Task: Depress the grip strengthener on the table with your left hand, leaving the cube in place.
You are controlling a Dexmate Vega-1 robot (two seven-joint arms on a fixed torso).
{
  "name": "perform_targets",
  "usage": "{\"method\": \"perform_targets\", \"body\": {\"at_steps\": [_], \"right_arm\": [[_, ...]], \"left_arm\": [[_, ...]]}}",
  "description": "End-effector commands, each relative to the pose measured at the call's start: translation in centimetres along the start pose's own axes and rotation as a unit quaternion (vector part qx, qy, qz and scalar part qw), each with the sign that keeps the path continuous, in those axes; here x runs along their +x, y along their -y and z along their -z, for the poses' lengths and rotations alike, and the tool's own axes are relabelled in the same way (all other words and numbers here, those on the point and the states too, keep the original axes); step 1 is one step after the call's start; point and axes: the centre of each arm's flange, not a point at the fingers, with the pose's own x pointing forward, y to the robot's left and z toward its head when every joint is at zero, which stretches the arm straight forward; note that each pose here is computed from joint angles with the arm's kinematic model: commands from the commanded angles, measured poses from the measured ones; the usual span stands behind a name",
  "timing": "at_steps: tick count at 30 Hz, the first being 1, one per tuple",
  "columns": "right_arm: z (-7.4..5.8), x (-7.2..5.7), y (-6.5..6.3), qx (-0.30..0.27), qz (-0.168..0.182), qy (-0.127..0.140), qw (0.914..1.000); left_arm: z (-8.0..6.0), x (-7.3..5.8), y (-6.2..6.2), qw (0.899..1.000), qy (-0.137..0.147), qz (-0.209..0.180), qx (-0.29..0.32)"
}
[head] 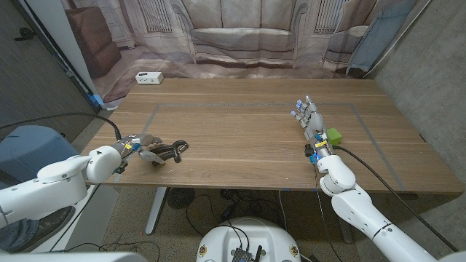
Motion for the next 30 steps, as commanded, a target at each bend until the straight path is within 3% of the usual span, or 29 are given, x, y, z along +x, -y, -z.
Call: {"method": "perform_targets", "body": {"at_steps": [1, 6, 30], "right_arm": [[-0.1, 0.1, 0.2, 0.001, -0.002, -0.002, 1.0000], [0.0, 0.2, 0.3, 0.001, -0.003, -0.002, 1.0000], [0.4, 0.8, 0.2, 0.010, 0.001, -0.004, 0.9999]], "left_arm": [[-0.2, -0.3, 0.8, 1.000, 0.001, -0.013, -0.007], [0.0, -0.5, 1.1, 0.999, 0.001, -0.031, -0.012], [-0.2, 0.7, 2.4, 1.000, -0.012, -0.011, 0.019]]}}
